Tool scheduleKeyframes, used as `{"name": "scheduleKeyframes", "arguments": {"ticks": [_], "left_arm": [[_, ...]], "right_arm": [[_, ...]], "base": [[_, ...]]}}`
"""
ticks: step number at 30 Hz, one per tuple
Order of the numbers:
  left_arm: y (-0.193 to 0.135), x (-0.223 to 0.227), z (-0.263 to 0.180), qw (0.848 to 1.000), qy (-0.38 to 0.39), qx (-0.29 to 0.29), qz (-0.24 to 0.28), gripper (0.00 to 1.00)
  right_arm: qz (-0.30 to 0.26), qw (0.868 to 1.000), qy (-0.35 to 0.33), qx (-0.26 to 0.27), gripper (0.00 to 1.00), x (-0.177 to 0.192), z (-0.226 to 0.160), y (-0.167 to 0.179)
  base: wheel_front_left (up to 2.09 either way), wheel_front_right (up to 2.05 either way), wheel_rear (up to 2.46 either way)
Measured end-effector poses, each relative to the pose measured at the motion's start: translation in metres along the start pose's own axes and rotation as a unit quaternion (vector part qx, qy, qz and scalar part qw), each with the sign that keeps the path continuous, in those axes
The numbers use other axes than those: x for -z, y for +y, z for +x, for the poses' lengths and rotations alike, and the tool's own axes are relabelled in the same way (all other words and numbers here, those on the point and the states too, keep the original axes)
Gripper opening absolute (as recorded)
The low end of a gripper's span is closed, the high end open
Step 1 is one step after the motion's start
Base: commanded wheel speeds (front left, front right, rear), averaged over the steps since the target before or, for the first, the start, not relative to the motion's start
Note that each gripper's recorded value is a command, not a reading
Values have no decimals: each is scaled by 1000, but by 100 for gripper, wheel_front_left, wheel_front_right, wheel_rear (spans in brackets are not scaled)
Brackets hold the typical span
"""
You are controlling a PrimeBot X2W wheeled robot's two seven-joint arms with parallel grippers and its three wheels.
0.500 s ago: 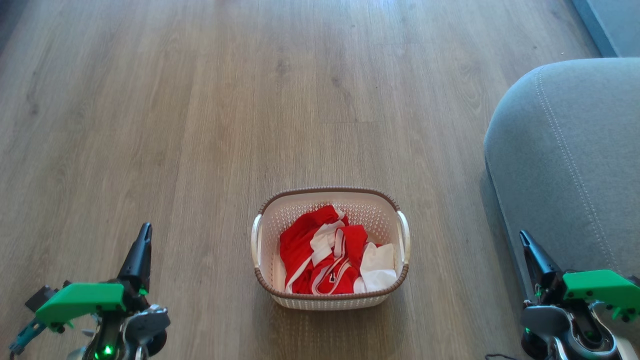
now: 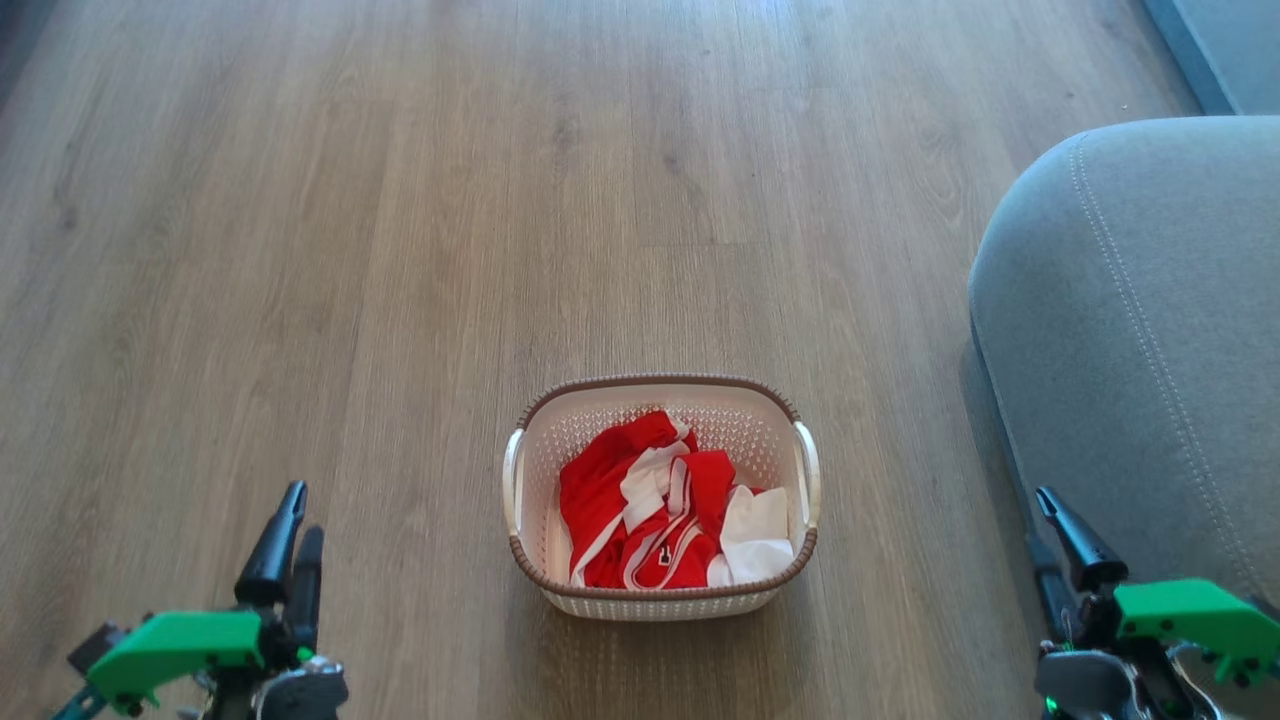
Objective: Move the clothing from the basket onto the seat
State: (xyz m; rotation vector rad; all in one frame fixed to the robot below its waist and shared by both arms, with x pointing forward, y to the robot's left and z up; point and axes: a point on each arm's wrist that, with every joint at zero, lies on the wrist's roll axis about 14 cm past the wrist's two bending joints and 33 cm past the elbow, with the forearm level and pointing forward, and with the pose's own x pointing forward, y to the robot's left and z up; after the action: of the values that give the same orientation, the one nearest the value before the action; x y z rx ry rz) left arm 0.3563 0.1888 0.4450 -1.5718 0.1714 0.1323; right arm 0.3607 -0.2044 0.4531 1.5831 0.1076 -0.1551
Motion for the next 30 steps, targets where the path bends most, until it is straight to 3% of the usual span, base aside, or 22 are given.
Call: {"name": "scheduleKeyframes", "arguments": {"ticks": [15, 30], "left_arm": [[4, 6, -1, 1000, -3, -5, 7, 100], [7, 10, 0, 996, -2, -12, 92, 100]], "right_arm": [[-34, 999, -3, -3, 100, 2, -1, 2], [-168, 986, 0, -14, 100, 3, 0, 11]], "base": [[0, 0, 0], [0, 0, 0]]}}
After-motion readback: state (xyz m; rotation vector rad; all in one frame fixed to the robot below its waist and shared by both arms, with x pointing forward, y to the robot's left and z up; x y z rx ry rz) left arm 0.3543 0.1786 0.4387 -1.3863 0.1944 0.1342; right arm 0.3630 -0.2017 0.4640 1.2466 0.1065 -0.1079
